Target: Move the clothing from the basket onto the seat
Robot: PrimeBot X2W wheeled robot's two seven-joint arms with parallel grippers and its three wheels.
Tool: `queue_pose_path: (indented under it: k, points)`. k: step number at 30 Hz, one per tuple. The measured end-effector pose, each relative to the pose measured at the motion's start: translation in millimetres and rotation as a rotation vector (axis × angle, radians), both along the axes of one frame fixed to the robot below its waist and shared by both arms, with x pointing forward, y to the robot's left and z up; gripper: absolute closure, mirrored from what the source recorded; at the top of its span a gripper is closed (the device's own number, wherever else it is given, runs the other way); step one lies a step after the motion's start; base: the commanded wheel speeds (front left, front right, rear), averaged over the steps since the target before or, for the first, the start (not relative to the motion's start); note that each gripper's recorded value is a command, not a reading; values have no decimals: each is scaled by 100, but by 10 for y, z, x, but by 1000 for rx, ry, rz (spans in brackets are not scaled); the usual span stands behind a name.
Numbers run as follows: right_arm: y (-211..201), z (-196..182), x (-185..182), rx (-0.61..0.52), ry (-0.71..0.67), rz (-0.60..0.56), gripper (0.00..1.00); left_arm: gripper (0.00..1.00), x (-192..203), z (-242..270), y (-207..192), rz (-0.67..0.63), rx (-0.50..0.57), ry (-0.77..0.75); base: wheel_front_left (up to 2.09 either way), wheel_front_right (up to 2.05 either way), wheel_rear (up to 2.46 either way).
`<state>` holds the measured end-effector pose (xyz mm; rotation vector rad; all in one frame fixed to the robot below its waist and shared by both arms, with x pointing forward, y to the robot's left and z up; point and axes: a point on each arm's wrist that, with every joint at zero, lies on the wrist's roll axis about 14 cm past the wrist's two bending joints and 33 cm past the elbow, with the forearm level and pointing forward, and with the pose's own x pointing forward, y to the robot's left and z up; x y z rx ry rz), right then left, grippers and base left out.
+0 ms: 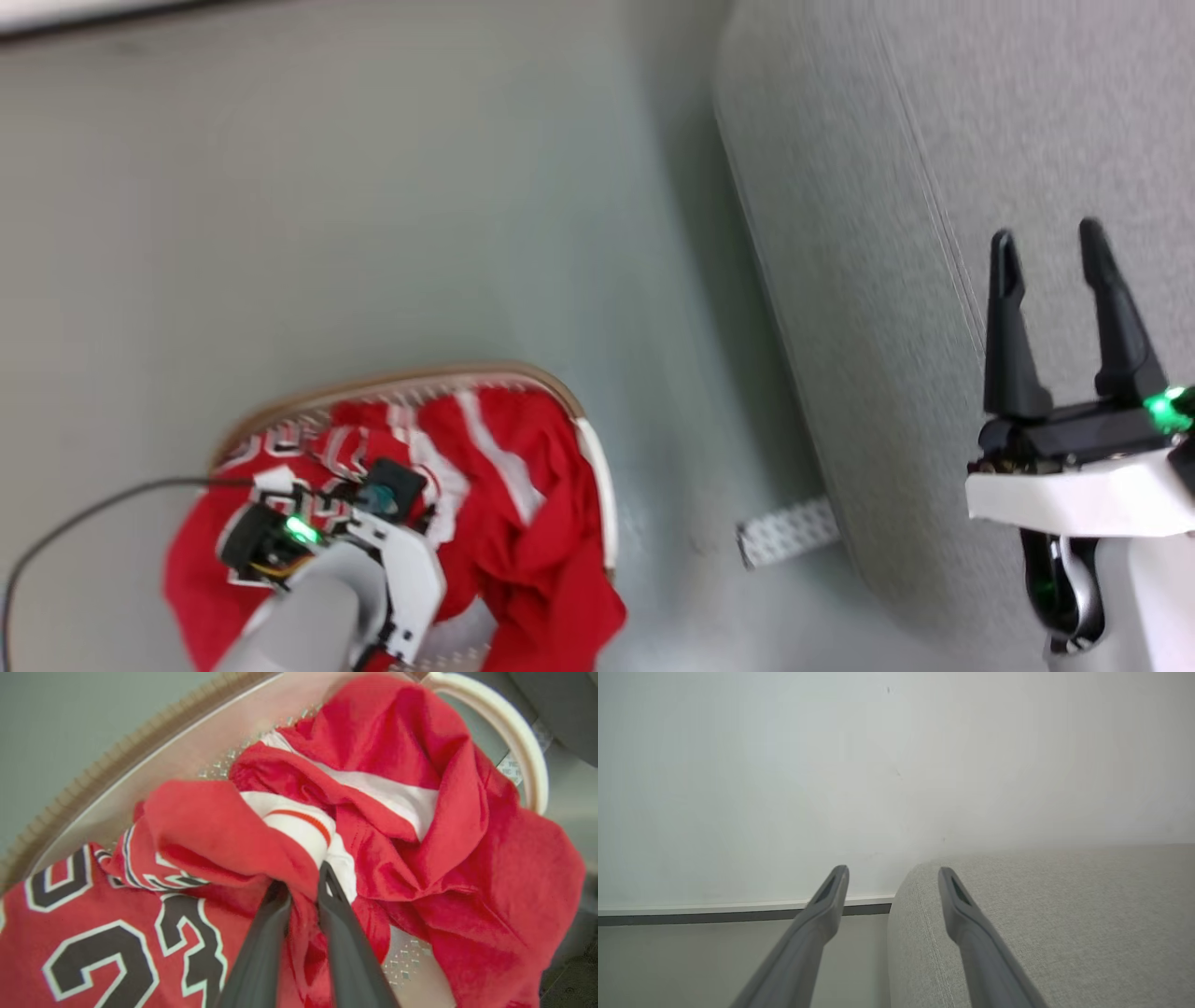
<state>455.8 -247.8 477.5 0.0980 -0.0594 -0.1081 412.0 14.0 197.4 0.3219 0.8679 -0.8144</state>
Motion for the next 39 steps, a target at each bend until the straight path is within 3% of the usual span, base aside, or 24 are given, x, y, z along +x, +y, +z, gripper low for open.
queue_pose_path:
  k: [12,20,32,39]
  points:
    - [422,443,-210,43,-106,115,0,100,132,1045,279,214,-133,-244,0,0,0]
    - [762,604,-347,67,-142,217,0,100,287,2033,360,357,-346,-483,0,0,0]
    - [1194,861,-584,94,-204,339,0,100,257,3744,351,352,-647,-846,0,0,0]
    - [1389,908,-694,112,-216,397,0,100,179,4553,328,322,-741,-995,0,0,0]
